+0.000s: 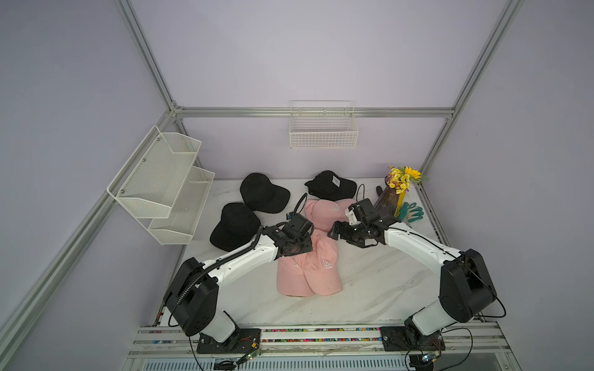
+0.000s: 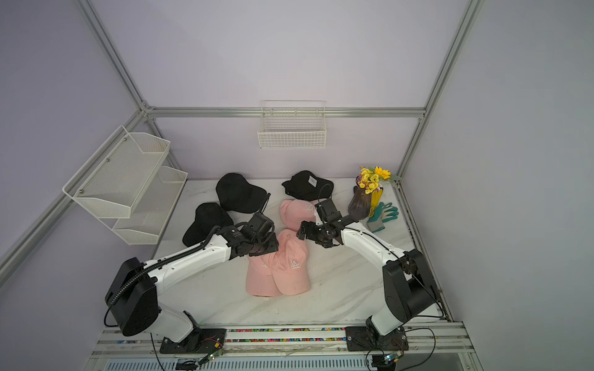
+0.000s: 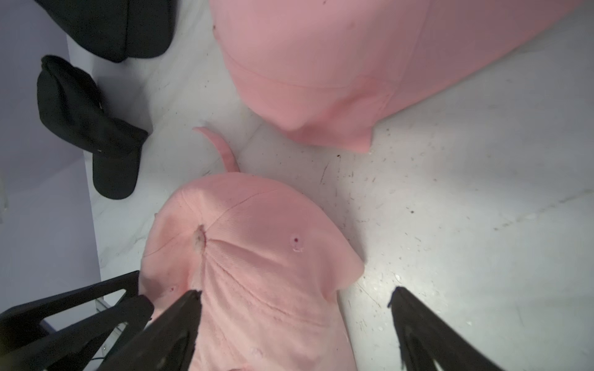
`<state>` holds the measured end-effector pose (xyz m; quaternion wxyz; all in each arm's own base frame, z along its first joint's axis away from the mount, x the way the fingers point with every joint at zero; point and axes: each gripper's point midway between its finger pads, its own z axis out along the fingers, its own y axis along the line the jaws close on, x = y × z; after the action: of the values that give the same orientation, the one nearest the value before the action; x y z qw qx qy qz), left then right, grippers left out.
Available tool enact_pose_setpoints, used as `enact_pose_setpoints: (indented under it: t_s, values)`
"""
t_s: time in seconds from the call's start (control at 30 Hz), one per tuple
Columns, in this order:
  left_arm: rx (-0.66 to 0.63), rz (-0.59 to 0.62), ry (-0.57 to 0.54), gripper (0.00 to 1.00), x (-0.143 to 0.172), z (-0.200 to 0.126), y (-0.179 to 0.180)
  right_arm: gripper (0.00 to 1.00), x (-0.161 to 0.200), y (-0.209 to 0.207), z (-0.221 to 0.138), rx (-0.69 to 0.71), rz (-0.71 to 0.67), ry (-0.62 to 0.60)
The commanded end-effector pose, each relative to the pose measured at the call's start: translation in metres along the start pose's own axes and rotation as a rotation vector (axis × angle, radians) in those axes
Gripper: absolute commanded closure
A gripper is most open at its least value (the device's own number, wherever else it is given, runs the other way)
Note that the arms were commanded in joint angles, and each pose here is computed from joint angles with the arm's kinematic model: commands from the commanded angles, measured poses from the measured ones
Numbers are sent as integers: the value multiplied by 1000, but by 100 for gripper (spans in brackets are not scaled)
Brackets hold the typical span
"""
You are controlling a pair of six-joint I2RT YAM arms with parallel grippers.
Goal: Stack the baseball caps by color
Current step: Place the baseball cap on the baseball cap.
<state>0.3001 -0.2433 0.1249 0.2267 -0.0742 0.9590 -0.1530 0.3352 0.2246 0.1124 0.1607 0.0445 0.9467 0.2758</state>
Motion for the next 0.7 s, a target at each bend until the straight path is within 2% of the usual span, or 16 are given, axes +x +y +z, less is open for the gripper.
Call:
enact_pose_setpoints:
  t_s: [0.0,0.07,0.2,0.23,0.27,0.4,0.53,0.67]
  values:
    - [1,54,7,56,1,-1,-1,17,2,16,13,-122,-48,11]
    - [2,63,11,65,2,0,-2,28,3,15,16,-145,-25,-2]
    - [8,78,11,81,1,-1,-4,68,9,13,18,-153,11,8]
    - [6,82,12,86,1,-2,-3,77,10,12,18,-152,19,9]
    - [1,85,12,89,1,-1,-2,81,11,11,17,-148,26,7]
    - [-31,93,20,100,2,1,4,86,12,11,3,-156,47,-32]
    - [-40,101,13,100,1,0,7,100,11,16,-15,-172,77,-79]
    - [-52,107,-14,100,-6,-8,11,100,13,31,-33,-209,112,-114]
